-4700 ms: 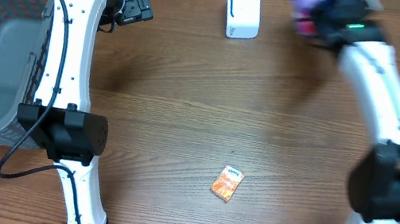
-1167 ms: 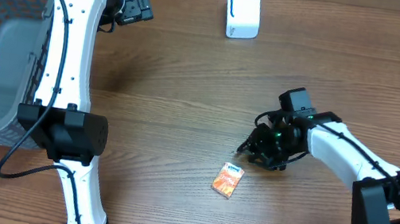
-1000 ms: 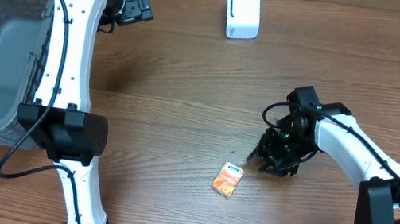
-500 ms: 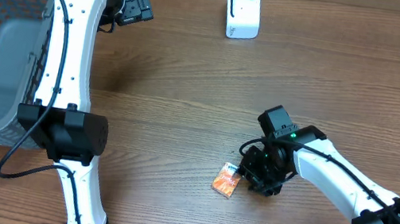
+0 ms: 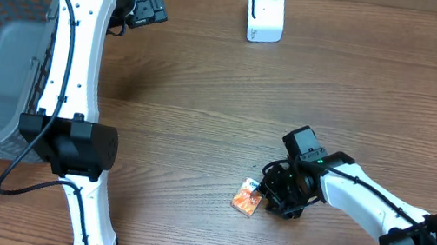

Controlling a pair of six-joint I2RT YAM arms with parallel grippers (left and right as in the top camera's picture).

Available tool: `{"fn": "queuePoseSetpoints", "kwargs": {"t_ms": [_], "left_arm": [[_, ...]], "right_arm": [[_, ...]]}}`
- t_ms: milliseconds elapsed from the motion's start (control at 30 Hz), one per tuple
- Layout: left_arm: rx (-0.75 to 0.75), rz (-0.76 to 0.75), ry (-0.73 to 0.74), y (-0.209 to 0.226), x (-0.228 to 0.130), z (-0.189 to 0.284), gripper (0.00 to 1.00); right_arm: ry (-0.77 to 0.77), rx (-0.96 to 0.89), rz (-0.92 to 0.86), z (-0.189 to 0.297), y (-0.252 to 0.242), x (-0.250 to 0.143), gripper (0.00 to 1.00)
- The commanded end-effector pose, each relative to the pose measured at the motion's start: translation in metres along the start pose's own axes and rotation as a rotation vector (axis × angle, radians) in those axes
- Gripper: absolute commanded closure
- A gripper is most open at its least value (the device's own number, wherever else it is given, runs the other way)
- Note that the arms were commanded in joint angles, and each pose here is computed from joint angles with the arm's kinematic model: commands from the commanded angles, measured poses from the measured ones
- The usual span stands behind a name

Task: Scan the item barcode
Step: 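Reach the right gripper down to the orange Kleenex packet and grasp it, then lift the Kleenex packet with the right gripper toward the scanner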

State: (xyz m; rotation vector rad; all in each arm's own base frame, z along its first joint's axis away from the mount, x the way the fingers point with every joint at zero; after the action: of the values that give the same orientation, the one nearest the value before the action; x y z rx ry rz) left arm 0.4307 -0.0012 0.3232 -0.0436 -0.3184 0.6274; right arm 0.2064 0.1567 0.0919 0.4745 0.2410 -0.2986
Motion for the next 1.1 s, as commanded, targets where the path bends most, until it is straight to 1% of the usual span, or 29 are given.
{"fn": "queuePoseSetpoints", "kwargs": {"t_ms": [0, 67, 233, 267, 300, 367, 400, 433, 500, 533, 567, 600, 633, 700, 800, 933, 1067], "left_arm": [[-0.004, -0.008, 0.002, 0.001, 0.0, 0.0, 0.0], [-0.004, -0.008, 0.002, 0.001, 0.0, 0.0, 0.0], [-0.004, -0.008, 0.002, 0.001, 0.0, 0.0, 0.0], [-0.004, -0.008, 0.002, 0.001, 0.0, 0.0, 0.0], [-0.004, -0.008, 0.002, 0.001, 0.0, 0.0, 0.0], [-0.004, -0.008, 0.002, 0.001, 0.0, 0.0, 0.0], [-0.004, -0.008, 0.002, 0.001, 0.0, 0.0, 0.0], [-0.004, -0.008, 0.002, 0.001, 0.0, 0.0, 0.0], [-0.004, -0.008, 0.002, 0.001, 0.0, 0.0, 0.0], [-0.004, -0.008, 0.002, 0.001, 0.0, 0.0, 0.0], [-0.004, -0.008, 0.002, 0.001, 0.0, 0.0, 0.0], [-0.004, -0.008, 0.002, 0.001, 0.0, 0.0, 0.0], [-0.004, -0.008, 0.002, 0.001, 0.0, 0.0, 0.0], [-0.004, -0.008, 0.002, 0.001, 0.0, 0.0, 0.0], [-0.004, -0.008, 0.002, 0.001, 0.0, 0.0, 0.0], [-0.004, -0.008, 0.002, 0.001, 0.0, 0.0, 0.0], [-0.004, -0.008, 0.002, 0.001, 0.0, 0.0, 0.0]], "right_arm": [[0.007, -0.002, -0.06, -0.003, -0.005, -0.004, 0.52], [-0.005, 0.012, -0.059, -0.003, -0.003, -0.002, 0.52], [-0.029, 0.043, -0.09, -0.005, -0.001, 0.001, 0.75], [-0.028, 0.042, -0.09, -0.006, -0.001, 0.001, 0.83], [-0.027, 0.043, -0.09, -0.006, -0.001, 0.001, 0.96], [-0.022, 0.049, -0.083, -0.005, -0.001, 0.0, 0.96], [-0.022, 0.065, -0.052, -0.005, 0.001, 0.001, 0.96], [-0.021, 0.092, -0.009, -0.003, 0.004, 0.003, 0.96], [-0.01, 0.181, 0.131, 0.004, 0.014, 0.008, 0.96], [-0.005, 0.242, 0.215, 0.01, 0.02, 0.012, 0.96], [0.002, 0.345, 0.346, 0.02, 0.029, 0.016, 0.96], [0.005, 0.414, 0.423, 0.026, 0.034, 0.019, 0.96], [0.008, 0.536, 0.54, 0.039, 0.042, 0.023, 0.96], [0.003, 0.689, 0.638, 0.056, 0.047, 0.03, 0.96], [0.008, 0.842, 0.686, 0.075, 0.045, 0.037, 0.96], [0.058, 1.006, 0.751, 0.094, 0.043, 0.039, 0.96], [0.146, 1.07, 0.728, 0.107, 0.05, 0.04, 0.96]]}}
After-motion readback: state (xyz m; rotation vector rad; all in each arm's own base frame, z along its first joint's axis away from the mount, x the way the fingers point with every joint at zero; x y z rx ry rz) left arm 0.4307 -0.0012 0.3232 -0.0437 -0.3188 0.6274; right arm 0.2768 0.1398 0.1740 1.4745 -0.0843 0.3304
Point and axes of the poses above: each gripper's point midway between its finger pads, its own z axis back along the fingers, its own y axis along the line the jaws close on, x = y × z, the point moved 10 cm from there along z, back along the fingers, and after that the axes turned 11 degrees about z, right-handed, at the moved point
